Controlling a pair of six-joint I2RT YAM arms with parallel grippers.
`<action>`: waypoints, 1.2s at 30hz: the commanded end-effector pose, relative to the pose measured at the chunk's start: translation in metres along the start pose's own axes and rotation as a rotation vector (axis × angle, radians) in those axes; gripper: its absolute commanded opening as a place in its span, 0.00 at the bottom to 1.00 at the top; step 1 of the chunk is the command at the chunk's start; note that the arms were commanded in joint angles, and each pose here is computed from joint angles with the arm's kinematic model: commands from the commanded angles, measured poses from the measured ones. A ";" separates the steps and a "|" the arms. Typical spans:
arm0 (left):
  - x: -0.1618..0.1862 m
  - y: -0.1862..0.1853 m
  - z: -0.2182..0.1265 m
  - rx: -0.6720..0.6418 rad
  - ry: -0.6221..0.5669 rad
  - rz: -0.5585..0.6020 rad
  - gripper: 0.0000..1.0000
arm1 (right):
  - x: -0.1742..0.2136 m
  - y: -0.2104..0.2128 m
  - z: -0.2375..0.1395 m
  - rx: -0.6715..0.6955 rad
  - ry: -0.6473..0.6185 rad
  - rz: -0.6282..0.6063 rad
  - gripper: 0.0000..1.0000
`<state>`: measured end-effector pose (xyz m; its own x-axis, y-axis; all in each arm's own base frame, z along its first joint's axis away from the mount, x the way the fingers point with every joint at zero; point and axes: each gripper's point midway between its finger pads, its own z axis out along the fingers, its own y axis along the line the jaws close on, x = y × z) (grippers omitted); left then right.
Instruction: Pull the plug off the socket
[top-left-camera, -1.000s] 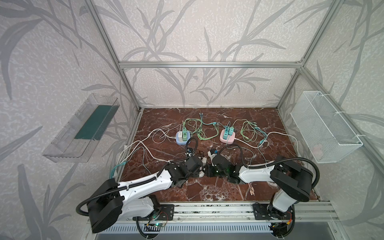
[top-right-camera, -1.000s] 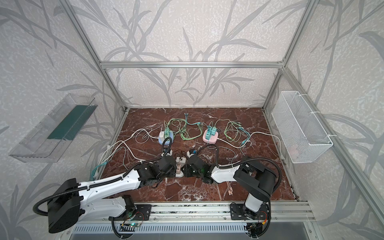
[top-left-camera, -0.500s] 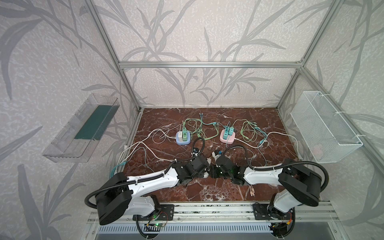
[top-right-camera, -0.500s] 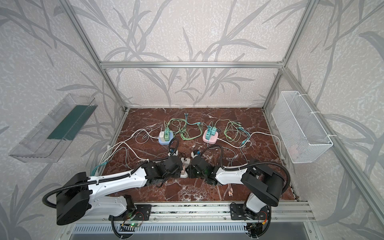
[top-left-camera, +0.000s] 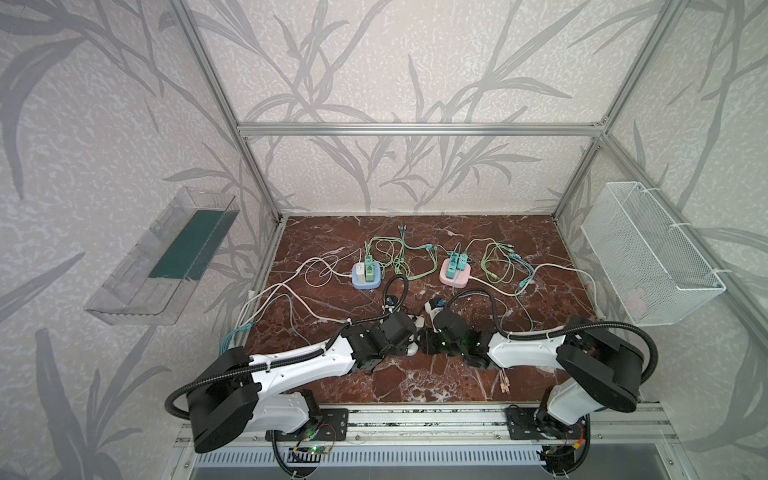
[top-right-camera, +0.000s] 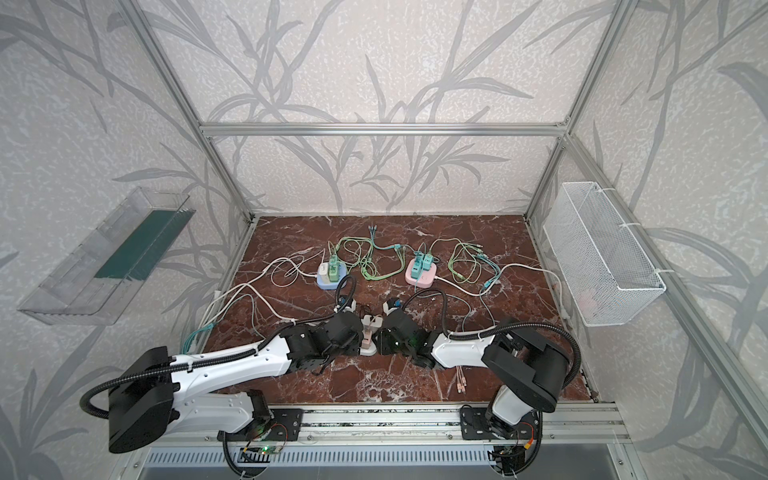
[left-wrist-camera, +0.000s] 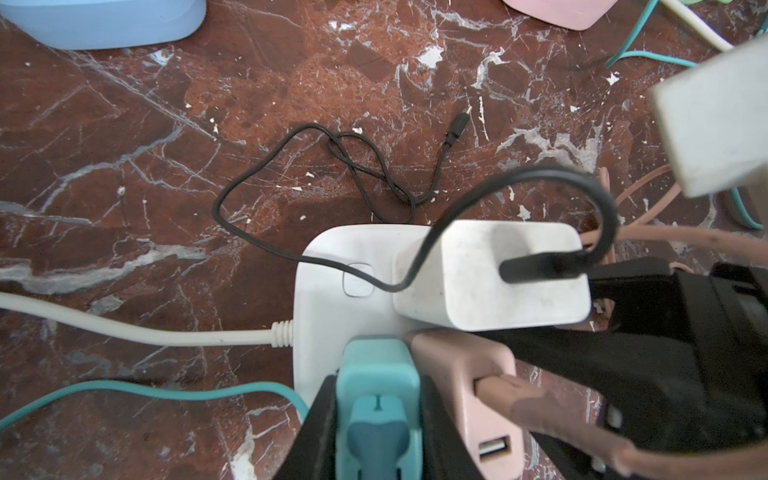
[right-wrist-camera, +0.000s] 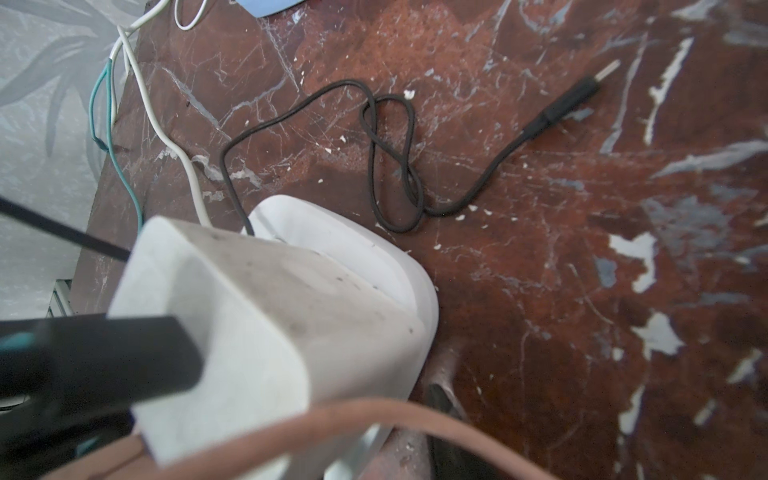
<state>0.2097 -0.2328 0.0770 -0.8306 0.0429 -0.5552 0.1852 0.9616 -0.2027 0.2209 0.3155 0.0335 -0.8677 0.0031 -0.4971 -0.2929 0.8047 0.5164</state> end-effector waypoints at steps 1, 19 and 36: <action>-0.005 -0.042 -0.004 0.146 0.015 0.001 0.07 | 0.050 -0.057 0.000 0.193 0.176 -0.034 0.40; -0.024 -0.061 -0.006 0.167 -0.016 0.010 0.07 | 0.055 -0.050 0.003 0.144 0.203 -0.062 0.46; -0.031 -0.061 -0.017 0.215 -0.072 -0.006 0.07 | 0.056 -0.075 -0.004 0.308 0.248 -0.112 0.43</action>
<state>0.2145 -0.2432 0.0784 -0.8361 0.0981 -0.5397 0.2133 0.9646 -0.1552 0.2252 0.3073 0.0336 -0.8609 -0.0804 -0.5024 -0.3273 0.8436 0.4258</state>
